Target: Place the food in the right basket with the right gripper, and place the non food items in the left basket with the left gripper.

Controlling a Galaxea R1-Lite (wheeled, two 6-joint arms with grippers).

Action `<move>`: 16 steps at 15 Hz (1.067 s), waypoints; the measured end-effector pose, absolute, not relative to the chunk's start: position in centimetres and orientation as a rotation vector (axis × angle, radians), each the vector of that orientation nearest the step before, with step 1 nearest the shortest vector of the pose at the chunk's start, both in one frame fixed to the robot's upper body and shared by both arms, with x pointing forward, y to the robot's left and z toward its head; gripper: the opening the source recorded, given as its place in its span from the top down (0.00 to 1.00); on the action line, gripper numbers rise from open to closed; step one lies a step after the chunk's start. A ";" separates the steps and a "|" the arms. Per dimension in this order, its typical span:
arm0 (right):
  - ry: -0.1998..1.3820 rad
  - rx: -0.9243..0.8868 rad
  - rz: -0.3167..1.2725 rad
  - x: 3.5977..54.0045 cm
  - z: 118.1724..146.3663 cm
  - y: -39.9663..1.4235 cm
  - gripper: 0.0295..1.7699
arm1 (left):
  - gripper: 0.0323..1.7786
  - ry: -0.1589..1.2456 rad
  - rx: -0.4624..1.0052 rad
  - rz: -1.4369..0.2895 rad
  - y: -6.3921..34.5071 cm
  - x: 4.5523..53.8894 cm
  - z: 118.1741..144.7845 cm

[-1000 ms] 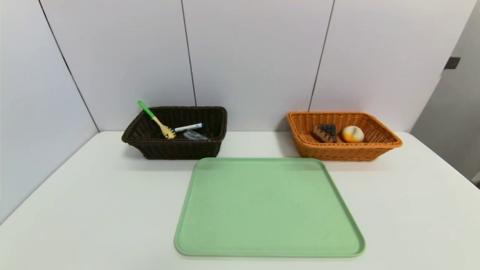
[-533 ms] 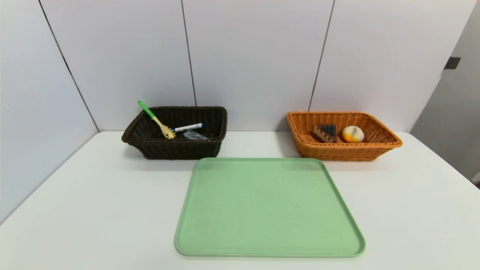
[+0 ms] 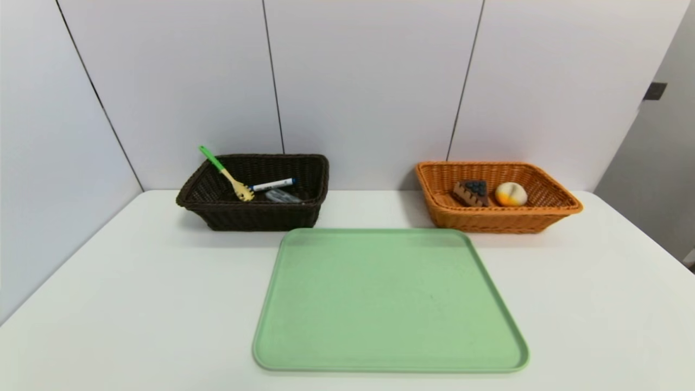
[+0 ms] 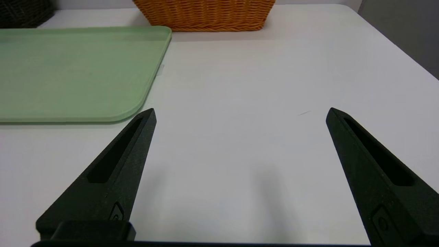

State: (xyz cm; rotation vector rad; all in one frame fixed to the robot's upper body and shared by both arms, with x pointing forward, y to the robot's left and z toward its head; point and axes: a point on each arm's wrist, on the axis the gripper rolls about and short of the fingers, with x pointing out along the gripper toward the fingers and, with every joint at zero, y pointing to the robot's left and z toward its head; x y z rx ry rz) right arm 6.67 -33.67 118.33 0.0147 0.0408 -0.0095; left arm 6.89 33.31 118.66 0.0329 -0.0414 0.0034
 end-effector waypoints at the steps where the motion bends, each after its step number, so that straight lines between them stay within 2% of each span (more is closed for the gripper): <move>1: 0.039 0.016 -0.009 6.7 118.4 -33.7 0.03 | 0.05 -0.046 -0.010 0.015 33.3 6.9 118.7; 16: 0.014 0.017 -0.011 6.7 118.5 -33.7 0.03 | 0.05 -0.047 -0.021 0.017 33.3 6.9 118.7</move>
